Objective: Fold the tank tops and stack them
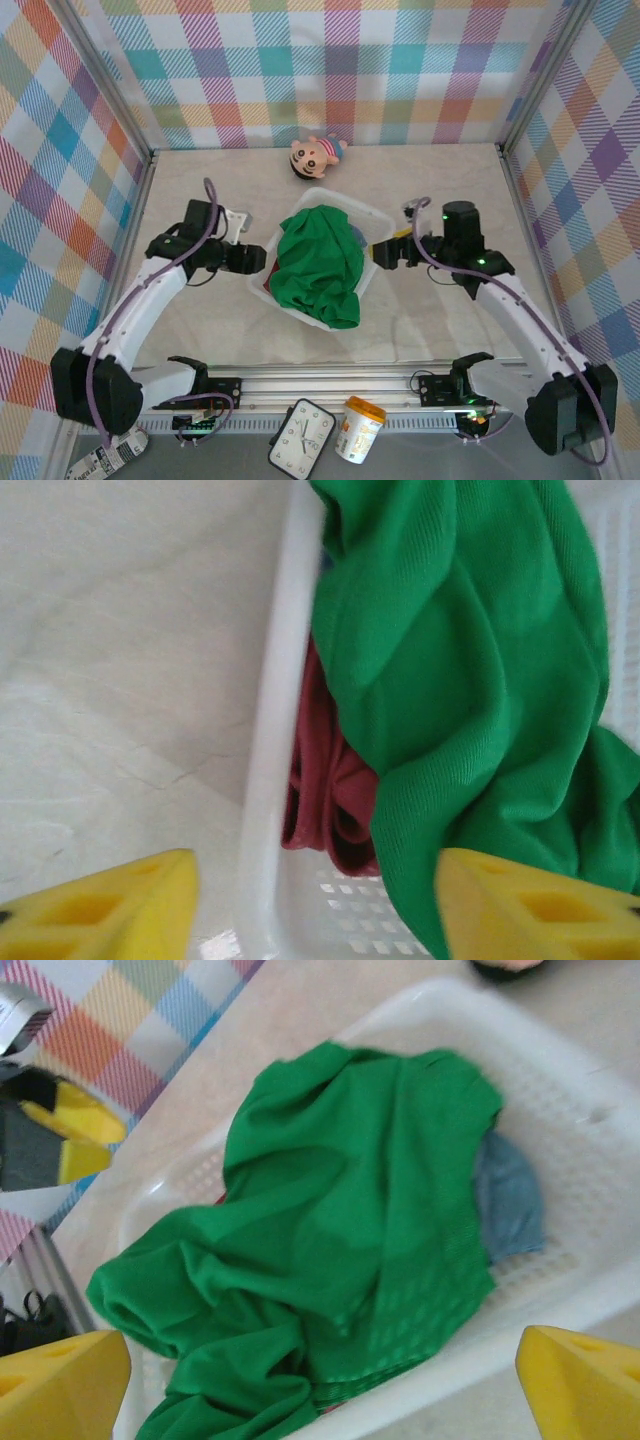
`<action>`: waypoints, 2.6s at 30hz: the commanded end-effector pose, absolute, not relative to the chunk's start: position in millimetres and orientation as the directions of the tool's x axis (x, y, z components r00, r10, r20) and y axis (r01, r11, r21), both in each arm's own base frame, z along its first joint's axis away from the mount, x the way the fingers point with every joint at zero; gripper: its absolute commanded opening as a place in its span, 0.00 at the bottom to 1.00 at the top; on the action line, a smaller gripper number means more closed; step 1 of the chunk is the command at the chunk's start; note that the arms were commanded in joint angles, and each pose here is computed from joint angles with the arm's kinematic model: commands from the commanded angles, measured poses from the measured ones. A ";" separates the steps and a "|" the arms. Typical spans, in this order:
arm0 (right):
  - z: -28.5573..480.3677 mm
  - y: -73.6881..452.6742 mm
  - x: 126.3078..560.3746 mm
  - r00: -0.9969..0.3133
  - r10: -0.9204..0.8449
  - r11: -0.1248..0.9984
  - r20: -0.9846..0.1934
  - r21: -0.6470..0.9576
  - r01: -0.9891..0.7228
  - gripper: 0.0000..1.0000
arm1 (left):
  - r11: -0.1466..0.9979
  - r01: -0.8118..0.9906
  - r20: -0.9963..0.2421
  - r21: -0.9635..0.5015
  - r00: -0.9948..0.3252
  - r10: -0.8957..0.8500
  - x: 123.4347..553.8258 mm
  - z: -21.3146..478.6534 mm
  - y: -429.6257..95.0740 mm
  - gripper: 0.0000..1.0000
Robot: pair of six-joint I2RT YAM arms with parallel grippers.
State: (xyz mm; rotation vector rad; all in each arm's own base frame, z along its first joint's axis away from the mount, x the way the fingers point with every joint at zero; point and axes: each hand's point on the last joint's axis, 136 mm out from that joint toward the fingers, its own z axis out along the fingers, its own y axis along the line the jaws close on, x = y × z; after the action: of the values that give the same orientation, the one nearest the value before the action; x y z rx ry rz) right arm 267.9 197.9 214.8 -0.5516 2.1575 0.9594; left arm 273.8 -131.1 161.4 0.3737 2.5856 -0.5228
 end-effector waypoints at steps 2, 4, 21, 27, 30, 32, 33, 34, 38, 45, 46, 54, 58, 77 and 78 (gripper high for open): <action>201.3 225.3 278.4 -0.689 -0.139 0.643 -0.712 0.464 -0.609 0.96 | 0.881 0.397 -0.488 -0.259 -0.841 0.235 289.4 148.0 -140.7 0.53; 192.2 240.1 285.4 -0.702 -0.163 0.645 -0.693 0.463 -0.608 0.95 | 0.889 0.394 -0.485 -0.234 -0.839 0.245 296.8 140.2 -139.1 0.45; 94.4 291.5 366.5 -0.807 -0.286 0.815 -0.517 0.312 -0.489 0.61 | 0.900 0.404 -0.416 -0.161 -0.855 0.309 299.0 107.2 -131.5 0.13; 83.5 303.5 358.9 -0.826 -0.291 0.800 -0.483 0.351 -0.487 0.29 | 0.905 0.399 -0.421 -0.147 -0.853 0.307 296.2 114.0 -127.6 0.05; 102.4 302.0 358.5 -0.812 -0.271 0.796 -0.517 0.353 -0.491 0.14 | 0.911 0.392 -0.429 -0.124 -0.849 0.307 296.6 115.5 -123.1 0.03; 131.5 299.1 359.7 -0.782 -0.246 0.795 -0.573 0.343 -0.501 0.06 | 0.916 0.387 -0.428 -0.104 -0.849 0.310 296.9 114.7 -119.0 0.02; 147.2 296.9 360.1 -0.765 -0.232 0.795 -0.601 0.335 -0.505 0.05 | 0.919 0.383 -0.425 -0.093 -0.850 0.311 297.3 114.3 -115.9 0.02; 167.7 294.3 360.6 -0.737 -0.217 0.793 -0.640 0.325 -0.515 0.03 | 0.924 0.376 -0.419 -0.075 -0.852 0.312 297.8 113.5 -110.2 0.01; 246.5 283.0 355.2 -0.624 -0.161 0.778 -0.765 0.291 -0.557 0.00 | 0.957 0.290 -0.401 -0.001 -0.877 0.265 303.6 114.9 -73.1 0.01; 366.5 259.7 337.8 -0.429 -0.047 0.749 -0.902 0.252 -0.613 0.00 | 0.975 0.214 -0.399 0.063 -0.890 0.221 305.8 123.9 -28.4 0.00; 388.0 253.8 334.4 -0.387 -0.025 0.749 -0.922 0.239 -0.618 0.00 | 0.978 0.193 -0.395 0.075 -0.895 0.207 306.1 124.9 -18.5 0.00; 503.9 196.4 310.2 -0.154 0.051 0.793 -0.987 0.134 -0.595 0.00 | 0.970 0.110 -0.348 0.216 -0.920 0.182 319.0 129.4 43.6 0.00; 513.5 178.8 307.8 -0.145 0.050 0.812 -0.988 0.125 -0.570 0.00 | 0.955 0.051 -0.303 0.291 -0.942 0.143 329.8 129.7 78.4 0.00; 332.4 251.6 332.8 -0.674 0.126 0.569 -0.728 0.610 -0.552 0.00 | 0.932 -0.030 -0.240 0.361 -0.969 0.062 415.7 102.1 143.7 0.13; 325.0 255.4 331.4 -0.689 0.113 0.565 -0.716 0.617 -0.548 0.00 | 0.928 -0.047 -0.246 0.370 -0.968 0.049 419.7 104.3 148.9 0.15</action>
State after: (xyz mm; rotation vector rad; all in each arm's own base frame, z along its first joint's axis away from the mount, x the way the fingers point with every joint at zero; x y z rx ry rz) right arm 337.0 233.6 302.1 -0.3123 2.1560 0.9743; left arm 420.2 111.8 106.7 0.0541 2.8074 0.3421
